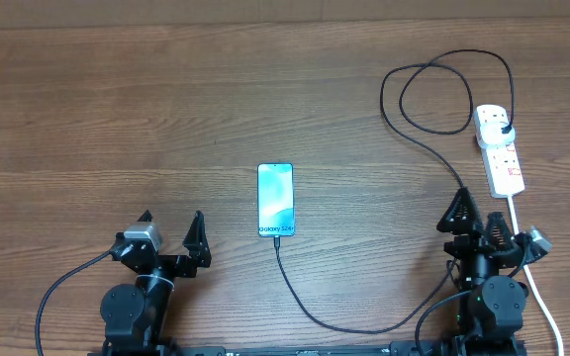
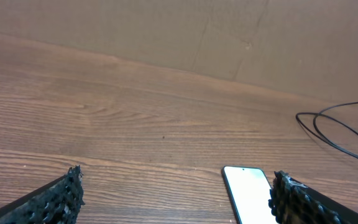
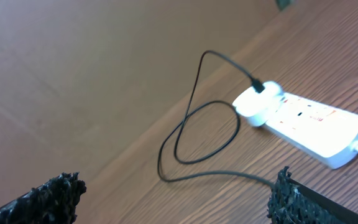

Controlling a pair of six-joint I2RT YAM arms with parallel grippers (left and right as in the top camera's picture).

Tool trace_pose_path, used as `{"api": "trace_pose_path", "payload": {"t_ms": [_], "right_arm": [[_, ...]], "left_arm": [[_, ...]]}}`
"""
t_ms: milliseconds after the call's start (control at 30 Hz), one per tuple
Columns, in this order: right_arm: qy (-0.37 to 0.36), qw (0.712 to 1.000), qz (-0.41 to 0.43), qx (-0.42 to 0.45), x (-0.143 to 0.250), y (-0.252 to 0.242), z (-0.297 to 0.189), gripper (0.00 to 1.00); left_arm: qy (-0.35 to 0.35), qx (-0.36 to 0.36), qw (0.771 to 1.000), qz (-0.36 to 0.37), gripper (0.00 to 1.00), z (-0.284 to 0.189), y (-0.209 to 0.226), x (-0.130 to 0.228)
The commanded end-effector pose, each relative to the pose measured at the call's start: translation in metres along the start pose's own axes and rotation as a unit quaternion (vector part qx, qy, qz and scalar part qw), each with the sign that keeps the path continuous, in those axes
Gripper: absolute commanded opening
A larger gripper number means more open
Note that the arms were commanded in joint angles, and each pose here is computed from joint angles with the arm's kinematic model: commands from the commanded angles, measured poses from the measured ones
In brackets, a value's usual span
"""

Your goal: Plug charger to phone and switch on socket

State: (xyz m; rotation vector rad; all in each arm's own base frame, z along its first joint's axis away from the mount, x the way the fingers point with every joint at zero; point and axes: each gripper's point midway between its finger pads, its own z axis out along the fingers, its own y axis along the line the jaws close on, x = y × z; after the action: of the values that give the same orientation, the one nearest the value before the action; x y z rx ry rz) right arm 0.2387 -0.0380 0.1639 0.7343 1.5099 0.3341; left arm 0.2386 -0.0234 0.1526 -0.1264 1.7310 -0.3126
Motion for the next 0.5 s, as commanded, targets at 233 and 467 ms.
{"api": "trace_pose_path", "payload": {"t_ms": [233,467], "right_arm": [[-0.055,0.998,-0.006,-0.012,-0.0167,-0.0004,0.0025,1.00],[-0.044,0.989,-0.140,-0.022,-0.0116,0.0048,0.0028,1.00]], "left_arm": [[-0.001,0.002,1.000,-0.003,1.00,0.0000,-0.0002,0.0002],[-0.001,0.002,1.000,-0.003,1.00,0.0000,-0.0002,0.0004]]}}
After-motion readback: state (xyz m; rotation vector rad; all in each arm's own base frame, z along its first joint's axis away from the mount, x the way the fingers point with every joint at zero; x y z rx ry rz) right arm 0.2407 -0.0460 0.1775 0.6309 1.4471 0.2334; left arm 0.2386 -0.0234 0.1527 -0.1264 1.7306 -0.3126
